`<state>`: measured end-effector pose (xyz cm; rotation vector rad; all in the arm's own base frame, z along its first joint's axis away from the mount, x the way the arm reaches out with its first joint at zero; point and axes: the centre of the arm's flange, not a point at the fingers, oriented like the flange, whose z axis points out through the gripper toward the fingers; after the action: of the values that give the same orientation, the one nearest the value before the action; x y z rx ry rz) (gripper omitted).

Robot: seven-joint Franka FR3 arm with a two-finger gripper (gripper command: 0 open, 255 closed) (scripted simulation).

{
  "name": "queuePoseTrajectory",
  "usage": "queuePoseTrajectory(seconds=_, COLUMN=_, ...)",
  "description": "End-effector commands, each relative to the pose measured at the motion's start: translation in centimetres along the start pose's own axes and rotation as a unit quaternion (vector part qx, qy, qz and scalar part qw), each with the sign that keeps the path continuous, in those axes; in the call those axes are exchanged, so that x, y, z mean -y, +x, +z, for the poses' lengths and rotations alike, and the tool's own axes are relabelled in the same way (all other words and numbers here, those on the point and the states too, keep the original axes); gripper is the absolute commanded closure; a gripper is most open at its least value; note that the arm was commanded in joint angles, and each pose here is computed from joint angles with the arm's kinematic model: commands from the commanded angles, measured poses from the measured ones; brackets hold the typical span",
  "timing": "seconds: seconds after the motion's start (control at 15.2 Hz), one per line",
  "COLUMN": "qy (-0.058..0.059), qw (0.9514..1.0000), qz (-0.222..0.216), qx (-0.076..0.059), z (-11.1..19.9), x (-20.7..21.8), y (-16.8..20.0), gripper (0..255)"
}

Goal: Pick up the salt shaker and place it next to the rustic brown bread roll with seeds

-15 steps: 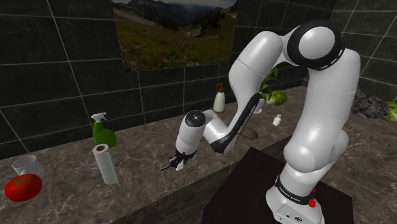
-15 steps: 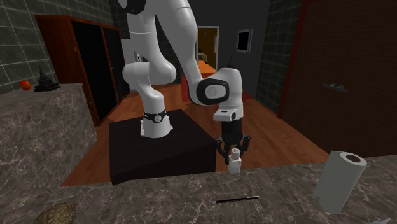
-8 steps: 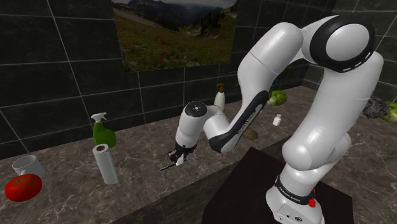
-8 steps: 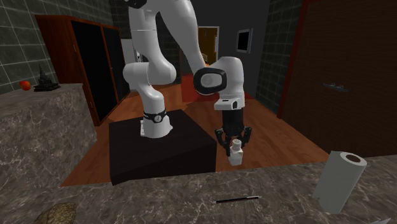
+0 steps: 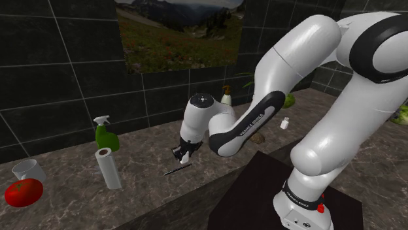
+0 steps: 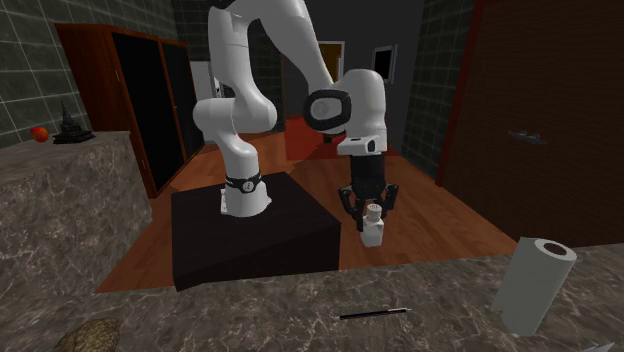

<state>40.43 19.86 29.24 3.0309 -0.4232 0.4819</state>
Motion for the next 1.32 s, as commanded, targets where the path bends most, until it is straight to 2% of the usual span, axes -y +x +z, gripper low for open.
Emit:
queuePoseTrajectory(seconds=0.0, qy=0.001, qw=1.0, qz=0.001, qx=0.001, z=-1.1, x=-0.1, y=0.4, gripper=255)
queuePoseTrajectory(seconds=0.13, qy=0.001, qw=1.0, qz=0.001, qx=0.001, z=-1.7, x=-0.1, y=0.6, gripper=255)
queuePoseTrajectory(seconds=1.25, qy=0.001, qw=1.0, qz=0.001, qx=0.001, z=-2.3, x=-22.4, y=-0.8, gripper=255)
